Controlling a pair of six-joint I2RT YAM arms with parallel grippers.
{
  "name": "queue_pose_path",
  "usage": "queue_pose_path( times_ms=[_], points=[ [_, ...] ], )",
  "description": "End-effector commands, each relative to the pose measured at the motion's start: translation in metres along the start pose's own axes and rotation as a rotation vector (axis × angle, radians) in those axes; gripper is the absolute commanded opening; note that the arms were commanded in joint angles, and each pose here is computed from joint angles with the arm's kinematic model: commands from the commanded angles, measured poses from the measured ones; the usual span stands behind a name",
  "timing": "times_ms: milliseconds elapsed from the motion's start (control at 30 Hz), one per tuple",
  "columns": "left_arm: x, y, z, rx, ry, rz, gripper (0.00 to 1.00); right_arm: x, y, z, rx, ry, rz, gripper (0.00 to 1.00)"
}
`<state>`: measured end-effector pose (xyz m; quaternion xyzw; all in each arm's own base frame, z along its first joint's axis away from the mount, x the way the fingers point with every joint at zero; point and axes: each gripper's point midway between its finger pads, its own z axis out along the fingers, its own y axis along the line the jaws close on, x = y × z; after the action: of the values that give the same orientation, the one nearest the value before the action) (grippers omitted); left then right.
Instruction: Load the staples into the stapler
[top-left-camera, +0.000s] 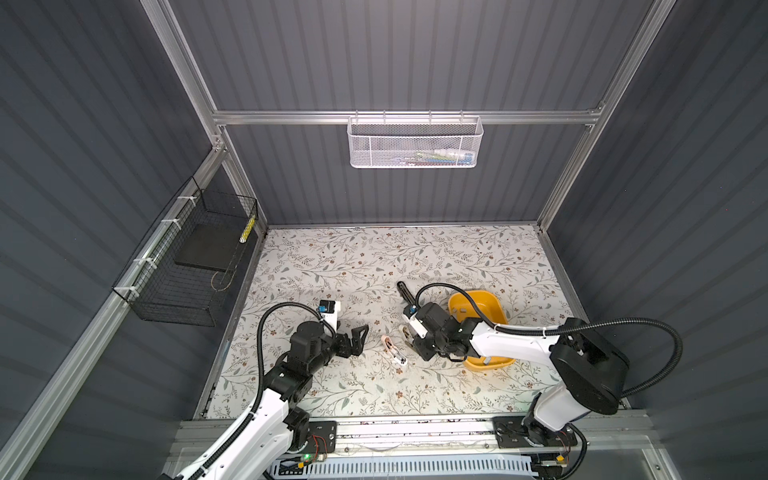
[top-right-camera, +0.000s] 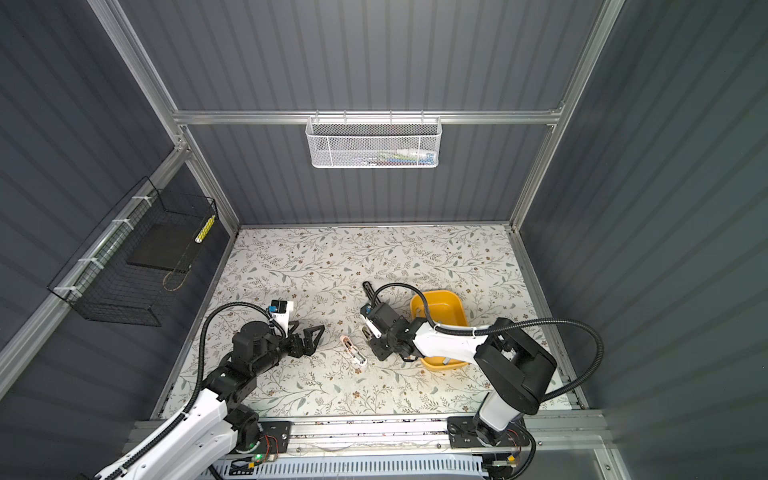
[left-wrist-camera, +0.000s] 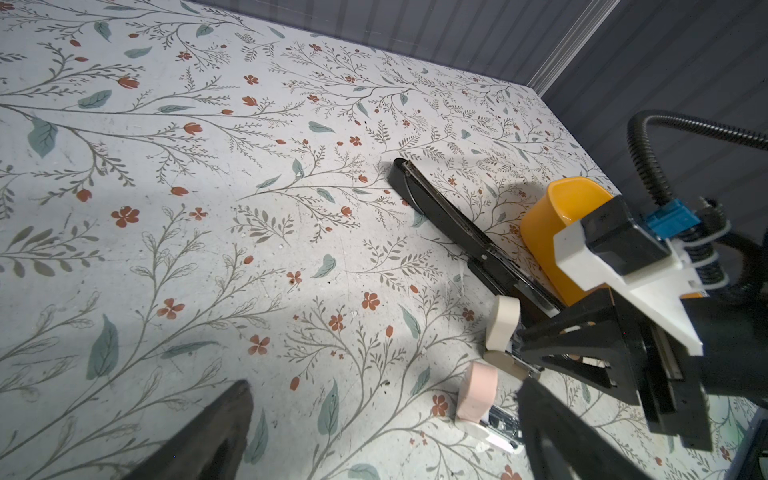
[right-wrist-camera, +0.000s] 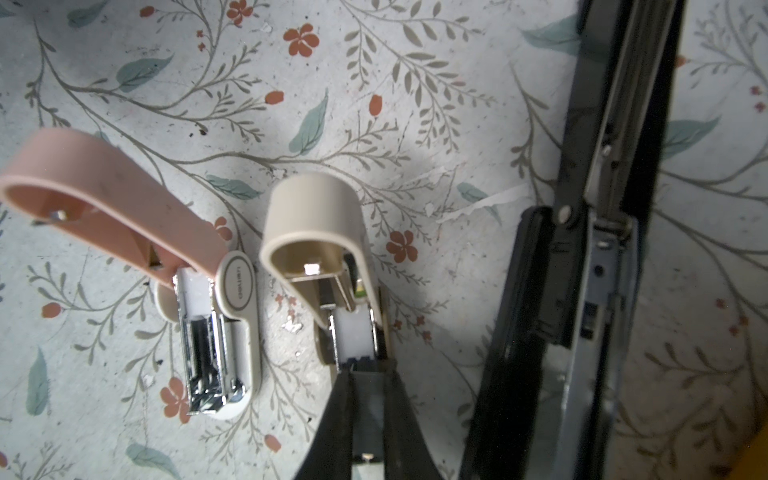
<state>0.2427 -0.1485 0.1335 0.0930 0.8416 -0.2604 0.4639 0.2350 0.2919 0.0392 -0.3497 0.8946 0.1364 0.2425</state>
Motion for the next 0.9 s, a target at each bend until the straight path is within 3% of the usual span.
queue_pose_path(
  times_ms=[0,867],
  points=[
    [-0.0006,-0.002,-0.0005,0.012,-0.006,0.016,1.0,-0.0014,0.0002,0.002,-0.003,0.016,-0.008,0.12],
    [-0.0006,-0.0023,-0.0018,0.014,-0.011,0.015,1.0,0.003,0.0101,0.0047,-0.057,0.037,-0.013,0.1]
  ],
)
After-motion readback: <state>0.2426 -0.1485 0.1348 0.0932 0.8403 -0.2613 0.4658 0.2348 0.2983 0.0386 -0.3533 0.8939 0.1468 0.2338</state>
